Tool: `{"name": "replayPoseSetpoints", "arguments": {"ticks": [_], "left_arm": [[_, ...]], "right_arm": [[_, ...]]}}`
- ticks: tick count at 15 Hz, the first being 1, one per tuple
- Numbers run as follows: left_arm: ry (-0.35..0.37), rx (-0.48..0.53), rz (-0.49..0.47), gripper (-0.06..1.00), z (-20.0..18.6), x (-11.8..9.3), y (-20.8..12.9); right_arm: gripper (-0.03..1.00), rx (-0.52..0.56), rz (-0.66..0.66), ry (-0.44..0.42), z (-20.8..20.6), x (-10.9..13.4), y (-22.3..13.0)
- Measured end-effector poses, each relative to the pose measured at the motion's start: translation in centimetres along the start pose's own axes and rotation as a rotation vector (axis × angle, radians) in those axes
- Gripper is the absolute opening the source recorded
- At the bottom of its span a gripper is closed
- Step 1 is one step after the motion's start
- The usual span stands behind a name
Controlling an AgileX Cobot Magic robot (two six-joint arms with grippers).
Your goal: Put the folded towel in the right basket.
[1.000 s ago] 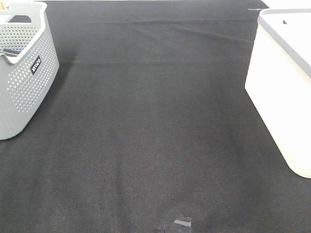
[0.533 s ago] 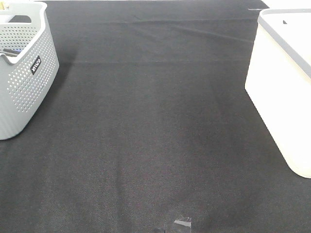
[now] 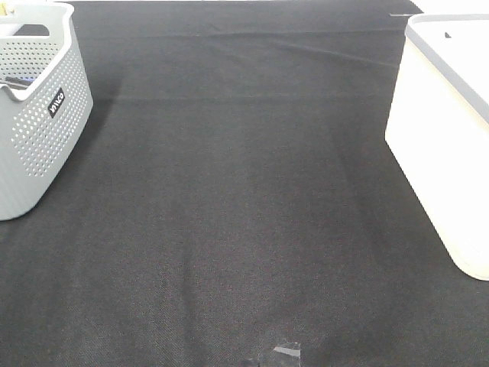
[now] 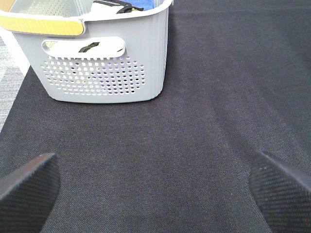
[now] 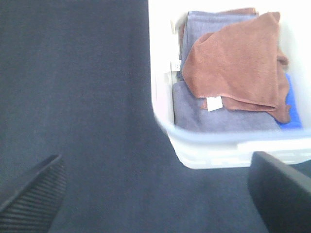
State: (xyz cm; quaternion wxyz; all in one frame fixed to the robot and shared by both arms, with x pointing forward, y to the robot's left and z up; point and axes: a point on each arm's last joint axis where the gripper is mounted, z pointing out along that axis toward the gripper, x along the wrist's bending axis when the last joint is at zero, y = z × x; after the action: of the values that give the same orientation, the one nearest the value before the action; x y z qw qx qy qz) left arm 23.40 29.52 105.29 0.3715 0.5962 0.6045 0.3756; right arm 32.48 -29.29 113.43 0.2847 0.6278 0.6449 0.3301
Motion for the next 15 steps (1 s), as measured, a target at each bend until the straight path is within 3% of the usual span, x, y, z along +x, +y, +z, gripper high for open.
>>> {"name": "replayPoseSetpoints", "arguments": {"ticks": [2,7,15], "left_arm": [[0.000,0.000,0.000,0.99,0.0,0.0,0.0],[0.000,0.000,0.000,0.99,0.0,0.0,0.0],[0.000,0.000,0.000,0.99,0.0,0.0,0.0]], "right_arm": [[0.97,-0.065,-0.027,0.000,-1.9,0.3,-4.4],[0.97,-0.146,-0.080,-0.012,-3.8,0.5,-11.5],[0.97,-0.104,-0.048,-0.020,-0.9,0.1,-13.2]]}}
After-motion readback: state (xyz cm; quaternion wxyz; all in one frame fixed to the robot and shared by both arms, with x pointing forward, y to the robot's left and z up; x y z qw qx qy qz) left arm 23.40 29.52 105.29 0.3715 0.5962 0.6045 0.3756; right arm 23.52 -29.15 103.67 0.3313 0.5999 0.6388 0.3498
